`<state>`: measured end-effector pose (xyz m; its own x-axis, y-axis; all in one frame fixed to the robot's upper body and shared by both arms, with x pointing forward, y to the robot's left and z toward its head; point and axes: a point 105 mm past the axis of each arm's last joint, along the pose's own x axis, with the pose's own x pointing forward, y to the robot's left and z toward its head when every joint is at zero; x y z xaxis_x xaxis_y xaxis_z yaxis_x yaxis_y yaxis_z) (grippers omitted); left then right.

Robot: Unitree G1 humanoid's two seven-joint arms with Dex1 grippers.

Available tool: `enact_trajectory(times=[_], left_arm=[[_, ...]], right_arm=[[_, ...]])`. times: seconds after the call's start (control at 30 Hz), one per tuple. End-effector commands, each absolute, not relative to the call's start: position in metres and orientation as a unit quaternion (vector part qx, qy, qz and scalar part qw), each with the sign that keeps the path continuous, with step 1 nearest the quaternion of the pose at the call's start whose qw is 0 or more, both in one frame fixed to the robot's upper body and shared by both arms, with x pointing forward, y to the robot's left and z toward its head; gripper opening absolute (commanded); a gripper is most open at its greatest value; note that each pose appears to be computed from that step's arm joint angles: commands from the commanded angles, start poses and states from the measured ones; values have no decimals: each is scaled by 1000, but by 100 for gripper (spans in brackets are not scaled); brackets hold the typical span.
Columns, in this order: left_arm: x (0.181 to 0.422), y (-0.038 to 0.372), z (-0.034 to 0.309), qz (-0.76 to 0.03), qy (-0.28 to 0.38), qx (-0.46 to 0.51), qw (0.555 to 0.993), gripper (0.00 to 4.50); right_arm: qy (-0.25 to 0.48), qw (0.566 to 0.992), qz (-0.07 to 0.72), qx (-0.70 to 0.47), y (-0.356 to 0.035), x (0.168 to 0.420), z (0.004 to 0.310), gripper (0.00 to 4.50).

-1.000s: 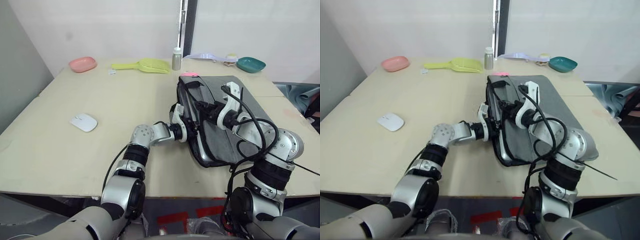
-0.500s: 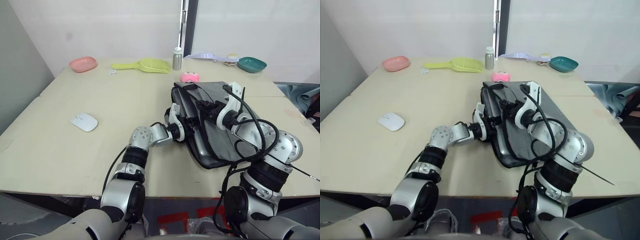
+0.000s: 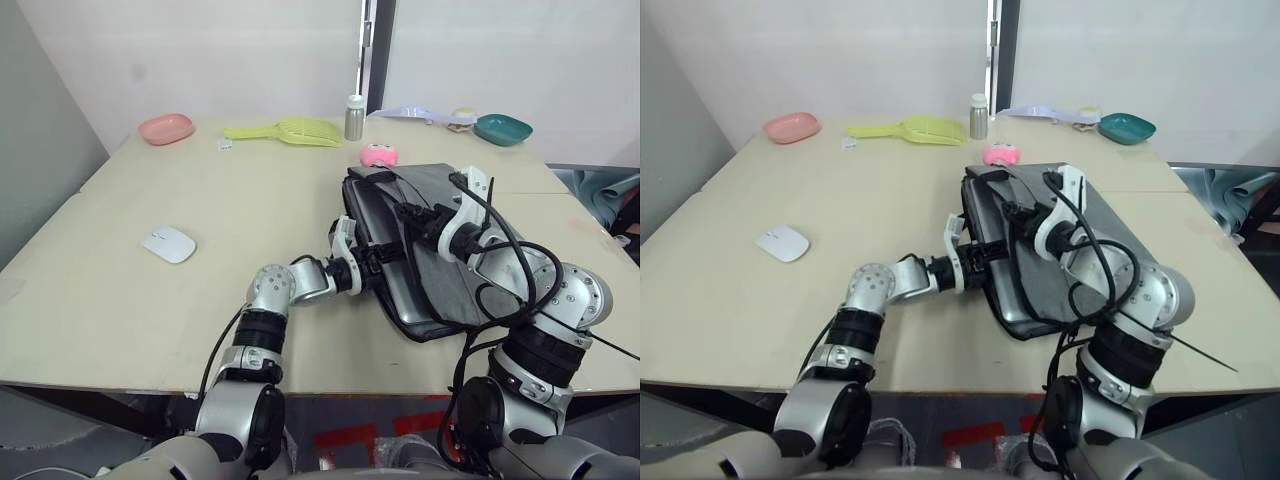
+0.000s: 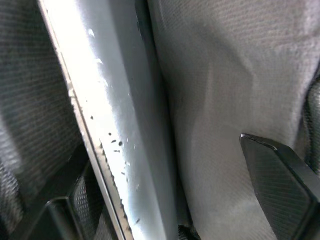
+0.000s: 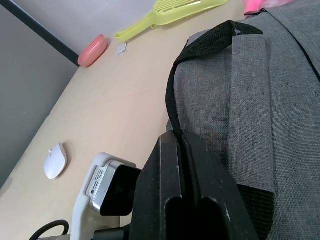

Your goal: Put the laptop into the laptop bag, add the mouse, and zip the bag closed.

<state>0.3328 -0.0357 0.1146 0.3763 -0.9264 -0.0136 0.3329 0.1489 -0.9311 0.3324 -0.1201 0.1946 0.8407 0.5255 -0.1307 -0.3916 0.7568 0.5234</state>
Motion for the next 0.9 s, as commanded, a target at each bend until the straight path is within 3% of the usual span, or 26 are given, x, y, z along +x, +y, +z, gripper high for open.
enact_trajectory(times=[0.03,0.27,0.87,0.9], left_arm=[[333,-44,131,-477,290,-477,678,267],[333,-46,133,-479,293,-484,672,28],[322,-78,137,-512,312,-467,649,27],[321,-77,136,-515,312,-459,653,77]], right_arm=[[112,927,263,242,-117,330,206,0],[112,927,266,241,-117,329,206,0],[107,920,261,271,-102,328,206,0],[107,921,260,270,-103,328,206,0]])
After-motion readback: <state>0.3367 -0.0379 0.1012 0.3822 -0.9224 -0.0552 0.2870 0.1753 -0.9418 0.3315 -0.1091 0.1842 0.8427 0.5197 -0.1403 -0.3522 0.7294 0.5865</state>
